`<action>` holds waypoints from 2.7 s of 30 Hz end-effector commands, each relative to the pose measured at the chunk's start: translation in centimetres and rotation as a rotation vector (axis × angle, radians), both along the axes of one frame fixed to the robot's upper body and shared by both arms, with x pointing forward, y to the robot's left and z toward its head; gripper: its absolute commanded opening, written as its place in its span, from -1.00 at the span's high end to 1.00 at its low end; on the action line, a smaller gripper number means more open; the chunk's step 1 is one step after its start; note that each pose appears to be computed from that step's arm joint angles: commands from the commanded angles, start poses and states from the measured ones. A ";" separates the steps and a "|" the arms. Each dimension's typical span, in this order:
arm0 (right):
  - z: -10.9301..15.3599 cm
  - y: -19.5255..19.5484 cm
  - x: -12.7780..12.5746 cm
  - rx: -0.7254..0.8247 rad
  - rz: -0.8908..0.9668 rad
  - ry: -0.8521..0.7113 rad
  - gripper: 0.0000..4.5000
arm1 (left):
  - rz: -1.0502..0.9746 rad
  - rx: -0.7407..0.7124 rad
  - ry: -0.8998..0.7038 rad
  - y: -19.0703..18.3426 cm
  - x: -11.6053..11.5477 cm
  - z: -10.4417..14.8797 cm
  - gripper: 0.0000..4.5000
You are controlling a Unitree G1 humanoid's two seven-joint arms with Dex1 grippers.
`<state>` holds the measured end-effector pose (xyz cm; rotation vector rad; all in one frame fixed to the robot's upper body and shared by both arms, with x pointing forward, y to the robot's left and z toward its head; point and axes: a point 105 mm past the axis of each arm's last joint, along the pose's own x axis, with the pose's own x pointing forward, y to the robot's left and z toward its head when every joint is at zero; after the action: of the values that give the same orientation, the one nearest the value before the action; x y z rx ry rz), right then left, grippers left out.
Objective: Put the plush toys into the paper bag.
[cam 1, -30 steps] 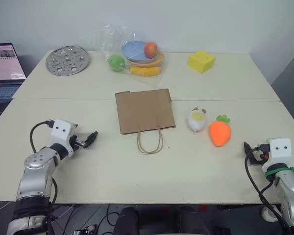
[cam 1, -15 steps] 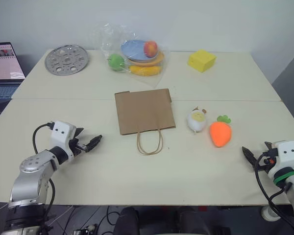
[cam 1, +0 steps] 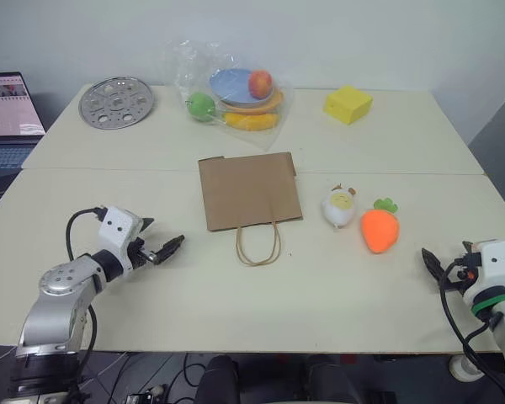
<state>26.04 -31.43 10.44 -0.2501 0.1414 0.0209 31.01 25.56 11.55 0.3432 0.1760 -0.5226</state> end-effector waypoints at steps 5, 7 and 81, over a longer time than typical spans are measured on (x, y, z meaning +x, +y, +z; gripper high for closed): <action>7.6 4.5 0.6 0.008 0.226 -0.186 -1.00 | -0.533 0.231 -0.184 -6.9 -1.7 5.3 -0.99; 8.4 7.0 0.8 0.012 0.348 -0.178 -1.00 | -0.634 0.266 -0.203 -8.2 -1.7 5.5 -0.99; 5.6 16.6 -1.2 -0.010 0.758 -0.061 -1.00 | -0.799 -0.295 -0.061 -16.7 3.9 12.9 0.98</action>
<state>24.89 -15.18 15.09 -0.2945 0.0203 0.7637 35.36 9.24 22.15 0.1989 -0.0710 -1.2999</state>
